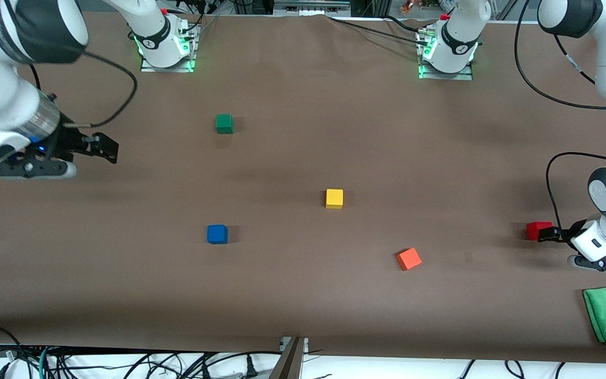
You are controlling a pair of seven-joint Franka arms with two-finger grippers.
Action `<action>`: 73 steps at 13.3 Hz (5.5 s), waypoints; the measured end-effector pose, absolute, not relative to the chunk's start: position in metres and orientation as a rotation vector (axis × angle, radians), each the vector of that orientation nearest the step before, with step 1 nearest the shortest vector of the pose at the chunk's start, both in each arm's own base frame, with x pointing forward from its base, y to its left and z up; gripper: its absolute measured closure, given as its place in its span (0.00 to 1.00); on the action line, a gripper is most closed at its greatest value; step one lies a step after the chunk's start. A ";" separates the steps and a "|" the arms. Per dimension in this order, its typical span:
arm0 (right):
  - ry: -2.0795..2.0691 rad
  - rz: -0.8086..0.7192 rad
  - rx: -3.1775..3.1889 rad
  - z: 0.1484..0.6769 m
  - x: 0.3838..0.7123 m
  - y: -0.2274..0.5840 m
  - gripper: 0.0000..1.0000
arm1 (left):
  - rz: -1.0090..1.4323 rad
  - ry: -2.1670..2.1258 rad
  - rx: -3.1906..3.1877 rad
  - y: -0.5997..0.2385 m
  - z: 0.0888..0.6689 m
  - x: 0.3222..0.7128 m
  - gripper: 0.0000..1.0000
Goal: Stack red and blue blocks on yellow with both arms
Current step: 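Grasp the red block with the left gripper while the right gripper reaches blue, then lift the red block with the left gripper while the right gripper grasps blue, then lower the red block onto the yellow block and open the left gripper, then carry the blue block toward the stack while the left gripper withdraws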
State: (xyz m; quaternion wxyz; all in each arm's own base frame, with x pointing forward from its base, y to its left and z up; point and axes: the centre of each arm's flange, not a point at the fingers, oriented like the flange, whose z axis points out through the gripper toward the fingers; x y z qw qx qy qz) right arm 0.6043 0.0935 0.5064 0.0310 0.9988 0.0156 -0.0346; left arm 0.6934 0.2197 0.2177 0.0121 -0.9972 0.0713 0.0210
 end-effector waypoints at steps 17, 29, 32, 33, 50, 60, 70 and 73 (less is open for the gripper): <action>-0.210 0.040 3.254 0.267 0.659 0.237 0.00 | 0.190 0.187 -3.193 0.189 0.216 0.680 0.44; -0.032 0.164 3.198 0.200 0.659 0.251 0.37 | 0.200 0.325 -3.211 -0.323 0.321 0.628 0.44; -0.027 0.197 3.198 0.211 0.668 0.250 0.45 | 0.246 0.285 -3.198 -0.377 0.287 0.600 0.44; -0.024 0.191 3.199 0.219 0.671 0.252 0.45 | 0.246 0.271 -3.200 -0.385 0.279 0.596 0.44; -0.010 0.080 3.221 0.352 0.698 0.293 0.45 | 0.170 0.137 -3.178 -0.424 0.240 0.577 0.44; -0.046 0.072 3.223 0.350 0.691 0.309 0.45 | 0.176 0.106 -3.167 -0.416 0.235 0.581 0.28; -0.316 0.066 3.234 0.356 0.639 0.413 0.45 | 0.070 -0.257 -3.159 -0.251 0.383 0.682 0.00; -0.436 0.073 3.246 0.362 0.592 0.484 0.45 | 0.079 -0.127 -3.163 -0.144 0.405 0.705 0.00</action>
